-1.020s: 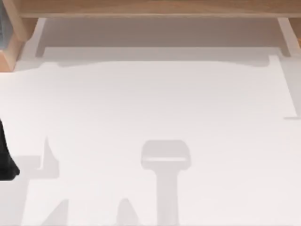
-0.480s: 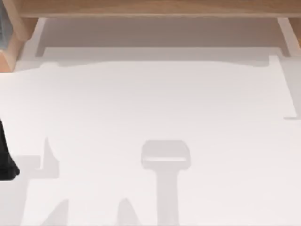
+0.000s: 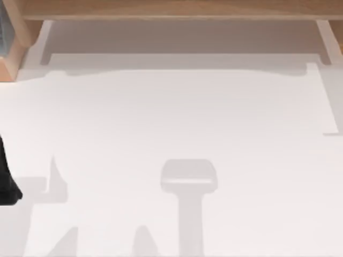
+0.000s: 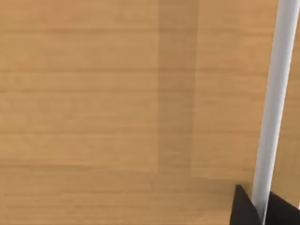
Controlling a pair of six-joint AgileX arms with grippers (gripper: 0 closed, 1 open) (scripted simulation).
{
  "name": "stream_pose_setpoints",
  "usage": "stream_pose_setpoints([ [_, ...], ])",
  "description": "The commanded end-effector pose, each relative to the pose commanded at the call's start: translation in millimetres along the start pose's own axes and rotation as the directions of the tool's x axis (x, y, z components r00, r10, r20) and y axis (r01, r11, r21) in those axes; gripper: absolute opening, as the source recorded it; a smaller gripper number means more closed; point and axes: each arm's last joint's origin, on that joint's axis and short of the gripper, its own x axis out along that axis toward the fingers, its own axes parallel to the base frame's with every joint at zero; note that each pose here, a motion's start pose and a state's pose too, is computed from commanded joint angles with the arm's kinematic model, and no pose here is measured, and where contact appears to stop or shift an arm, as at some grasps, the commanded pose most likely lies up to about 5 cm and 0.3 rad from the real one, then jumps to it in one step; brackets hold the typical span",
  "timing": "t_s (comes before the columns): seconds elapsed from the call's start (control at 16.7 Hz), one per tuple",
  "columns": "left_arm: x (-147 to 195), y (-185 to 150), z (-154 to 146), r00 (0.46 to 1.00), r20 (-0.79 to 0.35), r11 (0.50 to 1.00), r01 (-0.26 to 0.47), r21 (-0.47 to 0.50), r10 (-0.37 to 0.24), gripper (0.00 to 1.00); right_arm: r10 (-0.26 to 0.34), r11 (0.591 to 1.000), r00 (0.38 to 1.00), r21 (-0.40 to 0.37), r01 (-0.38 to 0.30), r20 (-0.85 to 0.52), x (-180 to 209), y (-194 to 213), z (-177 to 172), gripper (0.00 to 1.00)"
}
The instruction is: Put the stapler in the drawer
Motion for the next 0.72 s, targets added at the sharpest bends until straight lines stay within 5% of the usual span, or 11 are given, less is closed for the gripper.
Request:
stream_pose_setpoints([
  [0.72, 0, 0, 0, 1.0, 0.0, 1.0, 0.0, 0.0, 0.0, 1.0, -0.002, 1.0, 1.0, 0.001, 0.002, -0.002, 58, -1, -2, 0.0],
])
